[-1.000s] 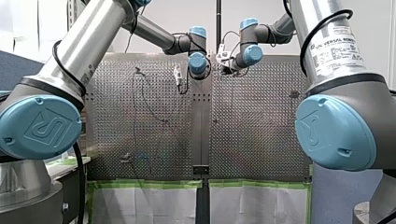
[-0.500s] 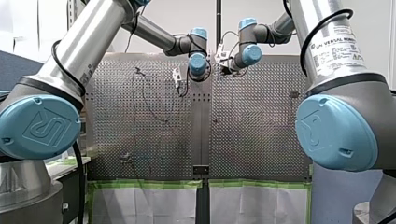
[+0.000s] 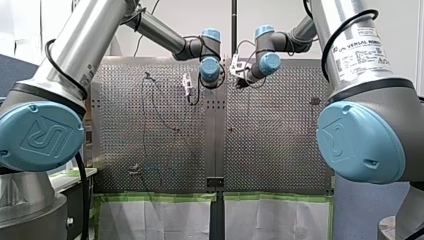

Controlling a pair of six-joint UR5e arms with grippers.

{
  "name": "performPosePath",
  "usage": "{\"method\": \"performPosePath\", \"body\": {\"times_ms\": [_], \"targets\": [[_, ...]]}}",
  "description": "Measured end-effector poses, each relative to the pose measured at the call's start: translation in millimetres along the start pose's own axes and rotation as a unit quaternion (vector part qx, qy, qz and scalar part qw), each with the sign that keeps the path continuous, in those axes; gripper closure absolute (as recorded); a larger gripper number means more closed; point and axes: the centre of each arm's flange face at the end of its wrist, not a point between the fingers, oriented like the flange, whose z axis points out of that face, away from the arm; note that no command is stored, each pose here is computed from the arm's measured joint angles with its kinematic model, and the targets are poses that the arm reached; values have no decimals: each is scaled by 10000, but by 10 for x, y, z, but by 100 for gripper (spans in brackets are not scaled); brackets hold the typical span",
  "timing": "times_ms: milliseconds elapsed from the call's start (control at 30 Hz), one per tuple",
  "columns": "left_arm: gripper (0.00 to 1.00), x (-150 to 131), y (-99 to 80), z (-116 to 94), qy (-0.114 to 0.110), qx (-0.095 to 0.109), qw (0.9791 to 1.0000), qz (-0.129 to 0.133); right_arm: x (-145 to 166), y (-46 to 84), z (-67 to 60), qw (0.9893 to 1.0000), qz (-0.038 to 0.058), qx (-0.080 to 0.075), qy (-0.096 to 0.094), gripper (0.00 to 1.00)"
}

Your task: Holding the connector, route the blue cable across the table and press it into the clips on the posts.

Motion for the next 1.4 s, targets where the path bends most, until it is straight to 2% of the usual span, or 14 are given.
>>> {"method": "performPosePath", "body": {"times_ms": [267,467,633,867,1000,1133,1267,1400], "targets": [[100,289,40,-36,44,268,9996,-24,-157,52,-122,9998,-3,-75,-170,100],[100,487,164,-27,47,263,9996,-43,-259,85,-212,9995,4,-132,-278,100],[100,656,236,-51,58,315,9995,-45,-309,113,-234,9993,-4,-172,-326,100],[100,947,298,-146,114,577,9982,-65,-562,259,-314,9980,-89,-381,-506,100],[100,1115,340,-194,158,691,9975,-68,-727,319,-355,9976,-88,-425,-546,100],[100,1428,389,-242,311,801,9963,-7,-887,353,-396,9975,-51,-435,-555,100],[100,1852,445,-330,547,938,9941,37,-1061,385,-441,9975,-48,-435,-556,100],[100,2144,521,-426,744,1001,9922,24,-1189,419,-471,9976,-31,-443,-540,100]]}}
